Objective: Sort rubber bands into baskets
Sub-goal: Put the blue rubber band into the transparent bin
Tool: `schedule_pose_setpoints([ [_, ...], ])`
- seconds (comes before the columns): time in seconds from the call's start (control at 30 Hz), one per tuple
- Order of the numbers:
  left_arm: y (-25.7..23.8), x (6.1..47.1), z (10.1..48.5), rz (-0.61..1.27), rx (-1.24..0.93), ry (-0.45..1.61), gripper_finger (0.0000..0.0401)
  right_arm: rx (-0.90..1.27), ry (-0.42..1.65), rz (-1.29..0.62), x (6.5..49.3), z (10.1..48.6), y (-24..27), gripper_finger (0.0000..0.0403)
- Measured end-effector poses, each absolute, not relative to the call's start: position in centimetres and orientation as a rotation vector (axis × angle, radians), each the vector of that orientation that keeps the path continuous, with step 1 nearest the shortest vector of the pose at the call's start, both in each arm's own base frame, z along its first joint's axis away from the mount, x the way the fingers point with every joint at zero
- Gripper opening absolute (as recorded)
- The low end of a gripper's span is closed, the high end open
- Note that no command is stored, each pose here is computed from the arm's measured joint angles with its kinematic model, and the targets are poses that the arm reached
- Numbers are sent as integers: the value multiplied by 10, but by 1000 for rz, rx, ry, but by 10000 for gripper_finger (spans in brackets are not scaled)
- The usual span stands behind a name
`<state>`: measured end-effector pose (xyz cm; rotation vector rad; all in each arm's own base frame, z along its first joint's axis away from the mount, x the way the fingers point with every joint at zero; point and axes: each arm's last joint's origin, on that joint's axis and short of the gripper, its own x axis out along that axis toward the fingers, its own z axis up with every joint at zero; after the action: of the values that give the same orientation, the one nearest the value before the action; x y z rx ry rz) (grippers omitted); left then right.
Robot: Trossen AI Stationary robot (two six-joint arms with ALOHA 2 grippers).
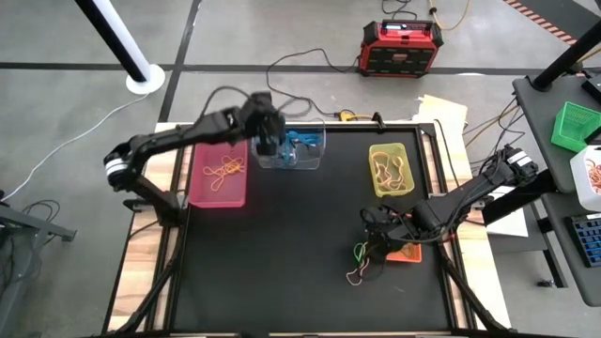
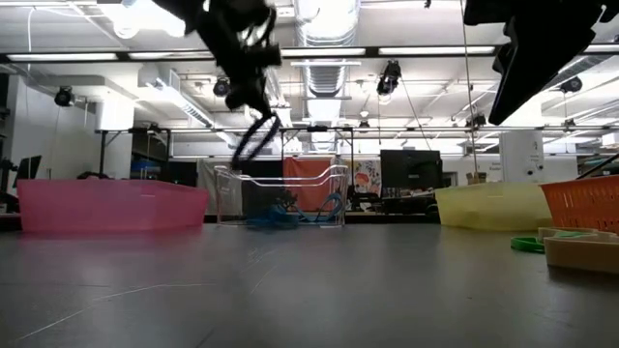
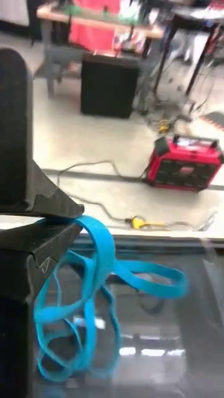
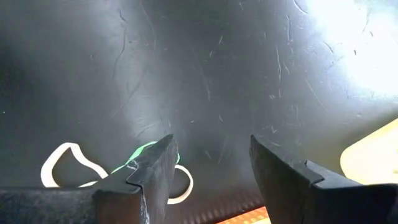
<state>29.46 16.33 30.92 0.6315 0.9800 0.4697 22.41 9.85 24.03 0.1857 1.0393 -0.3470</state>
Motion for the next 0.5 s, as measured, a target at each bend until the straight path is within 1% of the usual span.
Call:
schedule_pose_setpoints([
  [0.1, 192, 289, 292, 435, 569, 1016, 0, 201, 1035, -356, 225, 240, 98, 199],
  [0.2, 209, 291, 273, 393, 523, 1046, 0, 228, 1030, -372, 225, 240, 98, 199],
  [0.4, 225, 300, 240, 372, 495, 1121, 2, 262, 1023, -389, 225, 240, 98, 199],
  [0.5, 227, 303, 228, 348, 480, 1160, 20, 275, 1021, -395, 225, 240, 98, 199],
])
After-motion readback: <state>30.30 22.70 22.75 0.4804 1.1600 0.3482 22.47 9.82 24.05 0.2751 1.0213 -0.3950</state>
